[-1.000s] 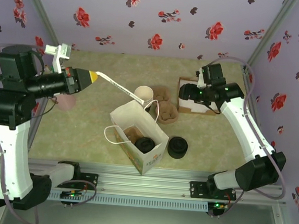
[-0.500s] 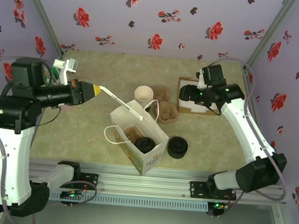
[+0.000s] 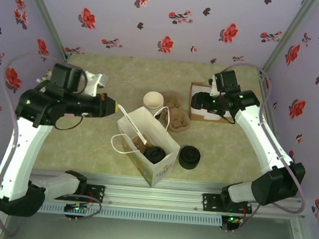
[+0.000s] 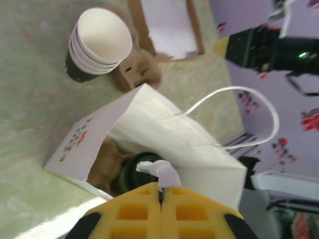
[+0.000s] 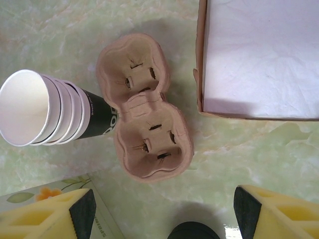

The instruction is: Pack the takeout coffee

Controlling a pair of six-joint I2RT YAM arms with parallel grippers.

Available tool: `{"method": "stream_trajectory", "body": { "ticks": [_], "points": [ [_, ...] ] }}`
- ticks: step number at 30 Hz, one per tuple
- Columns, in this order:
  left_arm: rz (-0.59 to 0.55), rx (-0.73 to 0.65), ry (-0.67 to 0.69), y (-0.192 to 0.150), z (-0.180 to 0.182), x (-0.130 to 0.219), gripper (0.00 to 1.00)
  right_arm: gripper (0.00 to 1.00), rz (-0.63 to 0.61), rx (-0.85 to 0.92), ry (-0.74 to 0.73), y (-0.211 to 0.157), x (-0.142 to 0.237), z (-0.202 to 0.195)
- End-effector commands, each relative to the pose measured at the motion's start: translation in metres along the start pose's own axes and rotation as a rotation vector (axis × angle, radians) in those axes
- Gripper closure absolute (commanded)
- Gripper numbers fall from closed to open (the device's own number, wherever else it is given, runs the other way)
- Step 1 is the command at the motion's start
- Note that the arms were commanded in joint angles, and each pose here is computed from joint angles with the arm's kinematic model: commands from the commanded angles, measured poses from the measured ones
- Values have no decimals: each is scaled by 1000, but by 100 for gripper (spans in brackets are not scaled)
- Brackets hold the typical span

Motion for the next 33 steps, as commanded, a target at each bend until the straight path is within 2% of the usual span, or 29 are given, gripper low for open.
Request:
{"method": "stream_trajectory", "body": {
  "ticks": [1,6,7,8,9,14,16,18,23,29,33],
  "points": [
    [18,-60,128,-2,10,-19,100,25,-11,-20,-13,4,-7,-4],
    [101,-134,195,-10,2,-48,100,25,-3,-20,-28,6,-13,-7],
    [107,-138,200,-10,2,-50,96,24,-2,-22,-37,6,-14,-8],
    [109,-143,201,-10,2,-51,86,24,-1,-25,-50,7,-15,-11],
    [106,-150,197,-9,0,-52,80,25,-3,-30,-65,8,-17,-14],
    [121,-183,178,-9,-12,-56,64,25,10,-46,-97,15,-24,-22],
    [119,-194,173,-7,-15,-57,61,25,16,-53,-113,19,-28,-27],
    [94,-201,180,-2,-16,-53,57,25,18,-56,-128,23,-30,-29],
    [2,-223,231,17,-16,-39,40,25,34,-66,-179,34,-44,-41],
    [-107,-198,271,47,-4,-33,2,25,95,-51,-283,45,-70,-64],
    [-143,-145,260,69,6,-39,1,25,146,-47,-356,50,-91,-83]
  ]
}}
Point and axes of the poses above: each hand's point on the last joint's axis, 136 mm out from that joint toward the fingers, its own x axis back along the fingers, its own z axis along the line the jaws close on, y = z × x, the point moved 2 cm from there along x, back along the fingers, and after that the axes turned 7 degrees about x, right-handed, at the moved point
